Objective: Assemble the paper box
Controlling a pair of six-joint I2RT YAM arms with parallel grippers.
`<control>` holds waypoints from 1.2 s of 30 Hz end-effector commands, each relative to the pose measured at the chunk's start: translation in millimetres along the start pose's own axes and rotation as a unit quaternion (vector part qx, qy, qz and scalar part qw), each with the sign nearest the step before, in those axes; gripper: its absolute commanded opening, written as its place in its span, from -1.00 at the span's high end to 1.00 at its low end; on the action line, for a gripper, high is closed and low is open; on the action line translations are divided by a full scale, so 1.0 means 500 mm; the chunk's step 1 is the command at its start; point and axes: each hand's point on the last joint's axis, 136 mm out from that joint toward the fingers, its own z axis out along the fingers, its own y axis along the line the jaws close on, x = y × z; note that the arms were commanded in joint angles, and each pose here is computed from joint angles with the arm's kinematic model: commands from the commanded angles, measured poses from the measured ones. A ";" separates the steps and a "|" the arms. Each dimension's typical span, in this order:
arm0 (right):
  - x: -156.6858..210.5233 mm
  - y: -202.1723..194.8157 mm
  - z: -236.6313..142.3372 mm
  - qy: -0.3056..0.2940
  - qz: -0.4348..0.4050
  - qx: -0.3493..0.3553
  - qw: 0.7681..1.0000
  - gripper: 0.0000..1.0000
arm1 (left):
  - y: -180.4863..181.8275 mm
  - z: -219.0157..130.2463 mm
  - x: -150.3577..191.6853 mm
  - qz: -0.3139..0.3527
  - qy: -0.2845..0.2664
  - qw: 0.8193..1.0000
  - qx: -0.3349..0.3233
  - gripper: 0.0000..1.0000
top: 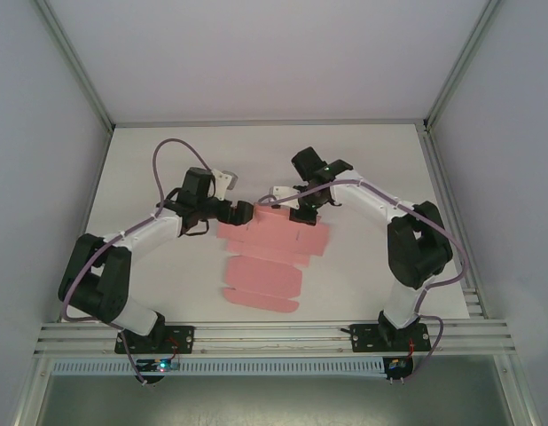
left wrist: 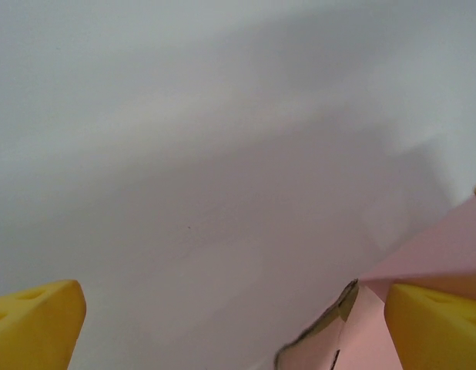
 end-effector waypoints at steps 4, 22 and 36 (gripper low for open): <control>-0.085 0.019 -0.005 -0.082 0.011 0.009 0.997 1.00 | 0.009 0.027 -0.097 -0.029 -0.088 0.986 -0.138 -1.00; 0.004 -0.029 -0.096 -0.111 0.085 0.081 0.987 1.00 | 0.086 -0.213 -0.033 -0.183 -0.150 0.960 -0.148 -1.00; -0.037 -0.016 -0.155 -0.210 0.077 0.074 0.972 1.00 | 0.118 -0.151 0.040 -0.238 -0.091 0.965 -0.066 -1.00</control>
